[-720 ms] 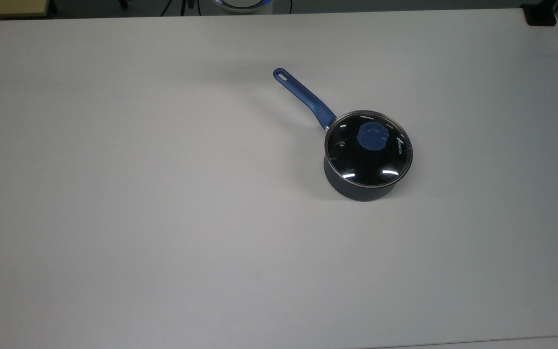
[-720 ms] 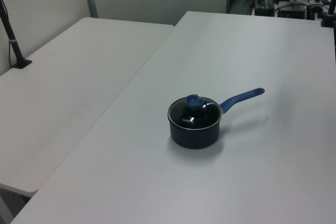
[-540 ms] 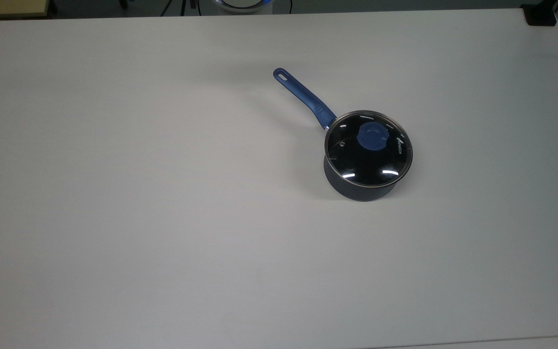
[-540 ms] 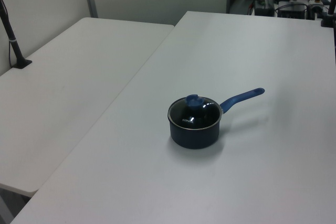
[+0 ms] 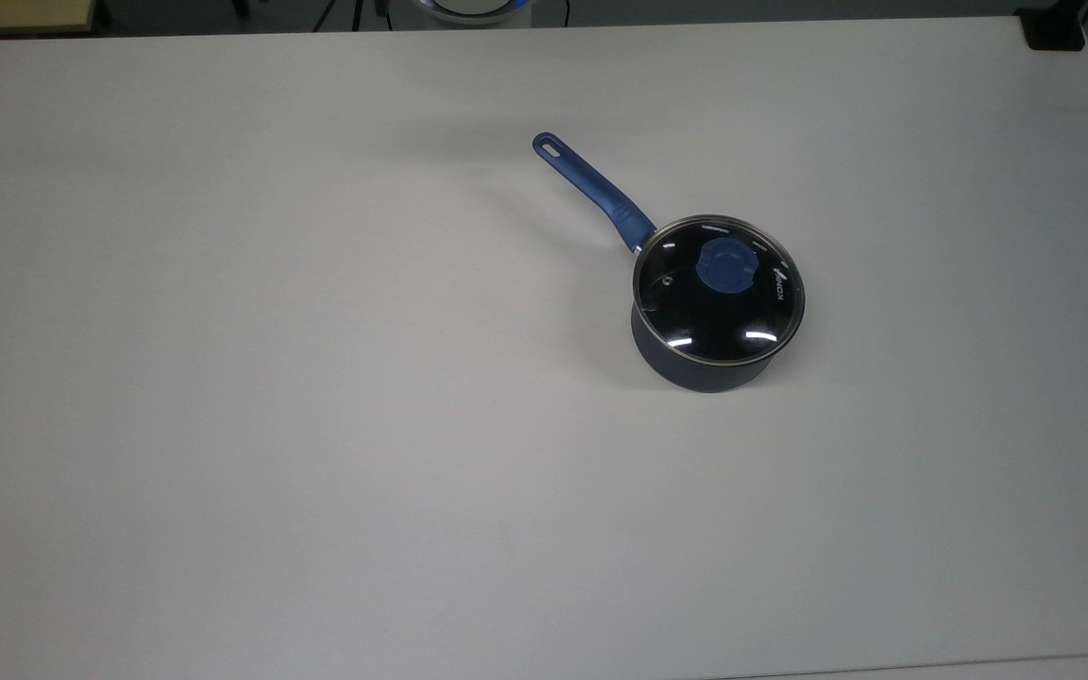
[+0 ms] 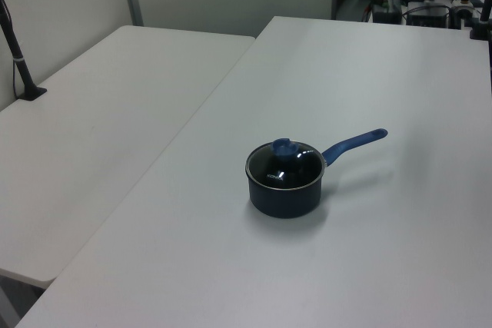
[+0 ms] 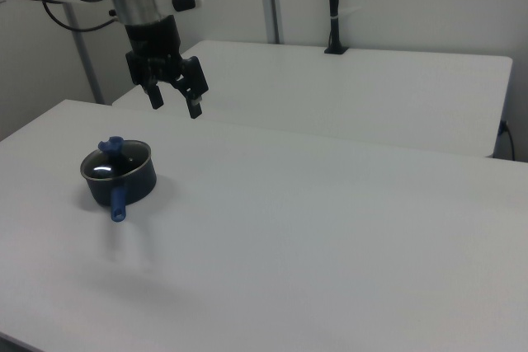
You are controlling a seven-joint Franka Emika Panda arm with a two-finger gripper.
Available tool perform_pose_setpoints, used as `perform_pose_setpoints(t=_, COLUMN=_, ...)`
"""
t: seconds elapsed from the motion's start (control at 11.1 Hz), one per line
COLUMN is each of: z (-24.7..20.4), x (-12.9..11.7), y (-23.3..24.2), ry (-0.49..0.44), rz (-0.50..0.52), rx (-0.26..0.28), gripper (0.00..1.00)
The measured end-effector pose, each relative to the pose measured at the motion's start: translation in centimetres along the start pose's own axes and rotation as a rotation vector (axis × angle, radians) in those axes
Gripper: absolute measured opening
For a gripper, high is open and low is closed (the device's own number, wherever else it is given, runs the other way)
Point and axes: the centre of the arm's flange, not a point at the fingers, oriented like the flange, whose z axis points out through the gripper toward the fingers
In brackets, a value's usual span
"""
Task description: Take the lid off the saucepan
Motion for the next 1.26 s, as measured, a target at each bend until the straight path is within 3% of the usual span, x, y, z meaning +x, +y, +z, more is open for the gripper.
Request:
perform_pose_setpoints(t=0.27, z=0.0, x=0.0, y=0.0, ry=0.0, rz=-0.001, rx=0.0, gripper=1.0)
perform_pose_setpoints(t=0.45, z=0.3, x=0.1, y=-0.9, ry=-0.007, rz=-0.07, rx=0.0, gripper=1.0)
perform_pose_setpoints(t=0.72, z=1.4, x=0.7, y=-8.8, ry=-0.011, rz=-0.194, rx=-0.004, gripper=1.0)
perform_pose_setpoints(t=0.9, z=2.6, x=1.9, y=-15.0, ry=0.044, rz=-0.114, rx=0.018, gripper=1.0)
perform_pose_setpoints(t=1.26, z=9.5, x=4.9, y=-28.6, ry=0.098, rz=0.162, rx=0.111, gripper=1.0)
